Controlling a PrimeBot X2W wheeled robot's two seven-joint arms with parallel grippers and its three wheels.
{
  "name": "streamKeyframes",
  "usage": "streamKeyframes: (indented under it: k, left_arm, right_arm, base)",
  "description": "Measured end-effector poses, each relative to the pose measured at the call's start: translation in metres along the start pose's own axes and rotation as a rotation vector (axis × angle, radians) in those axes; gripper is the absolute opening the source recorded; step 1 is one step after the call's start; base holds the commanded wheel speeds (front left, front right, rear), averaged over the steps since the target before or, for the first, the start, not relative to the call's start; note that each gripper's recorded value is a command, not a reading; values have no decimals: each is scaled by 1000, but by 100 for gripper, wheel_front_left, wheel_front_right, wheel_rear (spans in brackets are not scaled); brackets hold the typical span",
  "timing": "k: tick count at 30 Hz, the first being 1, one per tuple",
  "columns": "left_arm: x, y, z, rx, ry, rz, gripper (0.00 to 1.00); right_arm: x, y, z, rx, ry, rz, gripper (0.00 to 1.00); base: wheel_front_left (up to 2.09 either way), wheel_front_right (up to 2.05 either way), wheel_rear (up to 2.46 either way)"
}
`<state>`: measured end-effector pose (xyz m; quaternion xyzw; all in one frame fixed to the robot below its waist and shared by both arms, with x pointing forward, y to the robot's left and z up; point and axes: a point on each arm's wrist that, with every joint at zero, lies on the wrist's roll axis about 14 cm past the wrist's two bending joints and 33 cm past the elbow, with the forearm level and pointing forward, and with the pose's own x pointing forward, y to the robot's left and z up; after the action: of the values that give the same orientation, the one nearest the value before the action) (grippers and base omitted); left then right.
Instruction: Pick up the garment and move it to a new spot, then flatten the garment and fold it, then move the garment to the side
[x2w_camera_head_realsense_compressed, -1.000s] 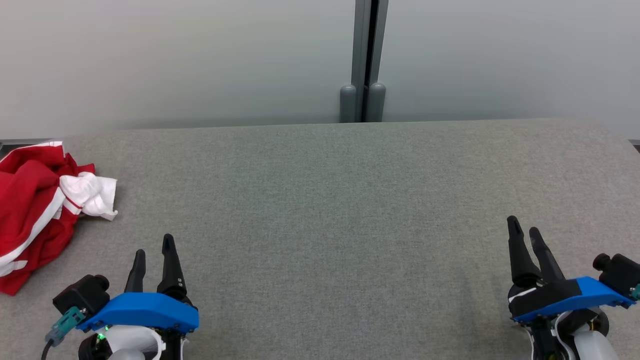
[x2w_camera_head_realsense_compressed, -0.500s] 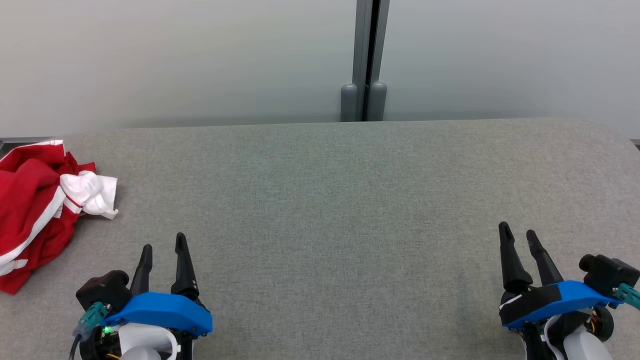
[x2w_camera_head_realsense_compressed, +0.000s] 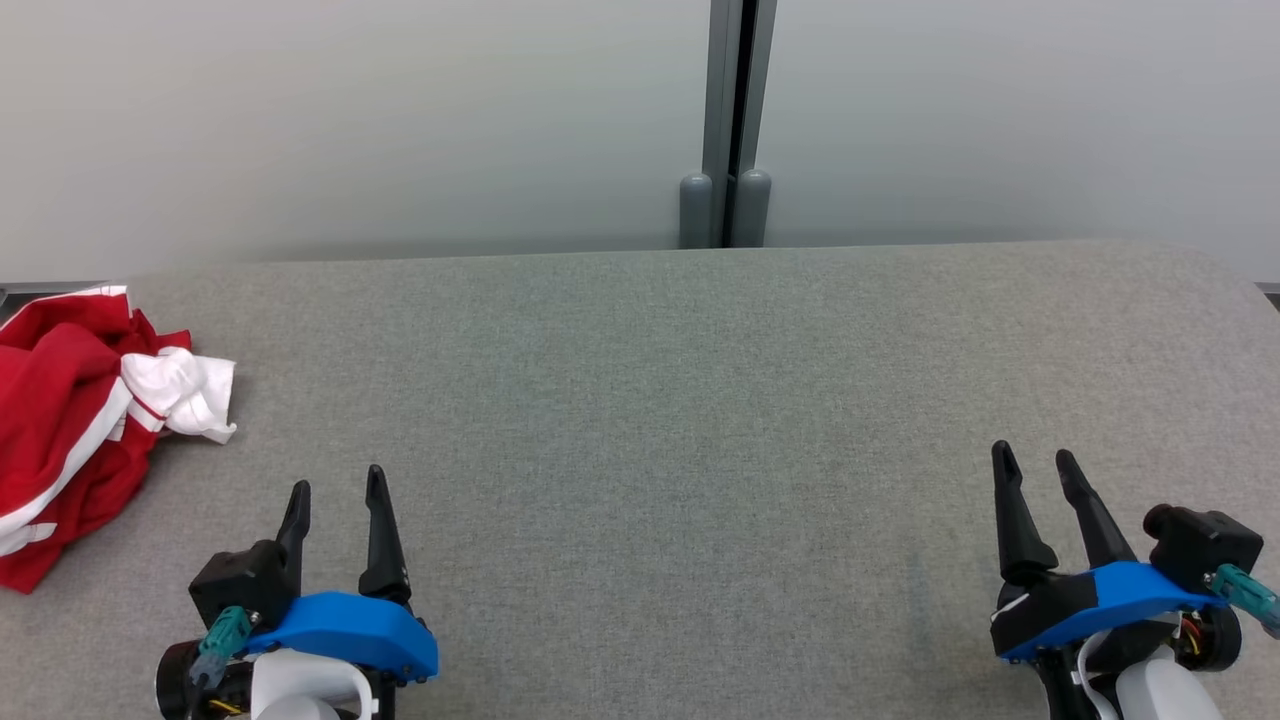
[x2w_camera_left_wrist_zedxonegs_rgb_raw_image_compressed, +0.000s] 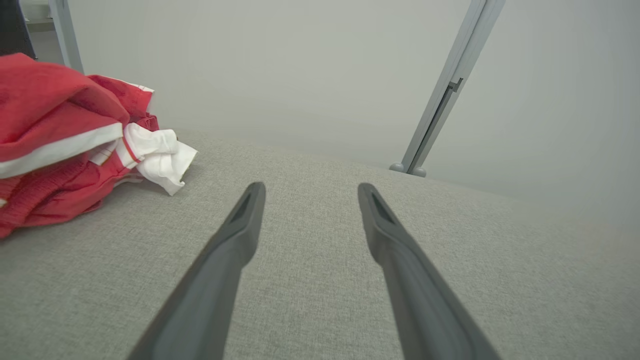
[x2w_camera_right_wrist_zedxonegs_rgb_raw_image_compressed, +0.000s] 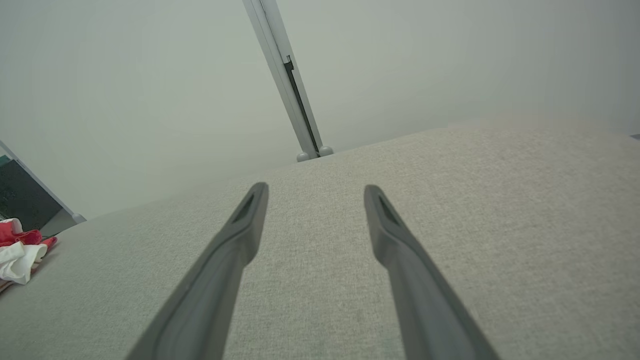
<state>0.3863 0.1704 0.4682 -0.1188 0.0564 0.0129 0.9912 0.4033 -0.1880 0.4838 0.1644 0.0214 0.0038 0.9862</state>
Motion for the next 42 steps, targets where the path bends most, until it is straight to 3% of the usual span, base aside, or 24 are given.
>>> streamKeyframes:
  k: [31,37,42]
  left_arm:
    - [-10,-1,-11,256,-21,-18,100]
    - [-20,22,-5,289,-41,54,100]
    - [-43,55,4,315,-64,158,100]
  right_arm:
    - [0,9,-17,-270,30,57,100]
    - [10,35,-28,-314,46,142,100]
    - [21,79,-40,-350,56,275,100]
  base:
    - [0,0,0]
    - [0,0,0]
    - [0,0,0]
